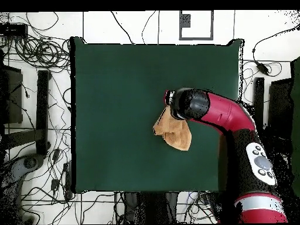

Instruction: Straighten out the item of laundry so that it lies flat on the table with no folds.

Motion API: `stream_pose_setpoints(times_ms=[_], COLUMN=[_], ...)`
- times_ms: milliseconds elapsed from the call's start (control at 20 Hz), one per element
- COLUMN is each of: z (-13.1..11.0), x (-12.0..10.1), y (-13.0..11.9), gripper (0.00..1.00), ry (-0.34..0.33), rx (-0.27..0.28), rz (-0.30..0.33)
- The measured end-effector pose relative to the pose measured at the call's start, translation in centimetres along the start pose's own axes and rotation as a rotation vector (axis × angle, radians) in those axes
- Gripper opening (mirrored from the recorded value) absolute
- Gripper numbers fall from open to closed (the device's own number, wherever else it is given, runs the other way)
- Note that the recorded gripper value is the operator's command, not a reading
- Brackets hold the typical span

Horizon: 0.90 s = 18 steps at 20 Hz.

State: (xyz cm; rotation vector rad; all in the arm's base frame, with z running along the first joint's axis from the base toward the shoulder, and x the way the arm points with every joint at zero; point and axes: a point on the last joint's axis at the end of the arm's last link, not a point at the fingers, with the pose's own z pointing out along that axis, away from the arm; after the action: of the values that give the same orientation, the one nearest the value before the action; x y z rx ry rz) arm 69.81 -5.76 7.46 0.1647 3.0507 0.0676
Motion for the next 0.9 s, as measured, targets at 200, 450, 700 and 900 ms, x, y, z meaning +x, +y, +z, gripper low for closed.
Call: stream_pose_setpoints(times_ms=[200,450,700,900], z=[-1.5,-2.5,-2.9,-3.0], x=[-0.4,-0.4,-0.7,-1.0], y=[-0.7,-1.5,-1.8,-2.0], gripper=[1.00,1.00,1.00,1.00], ry=[-0.026,-0.038,-0.048,-0.054], rx=[0.011,0.024,0.011,-0.002], rz=[-0.017,-0.029,-0.022,-0.016])
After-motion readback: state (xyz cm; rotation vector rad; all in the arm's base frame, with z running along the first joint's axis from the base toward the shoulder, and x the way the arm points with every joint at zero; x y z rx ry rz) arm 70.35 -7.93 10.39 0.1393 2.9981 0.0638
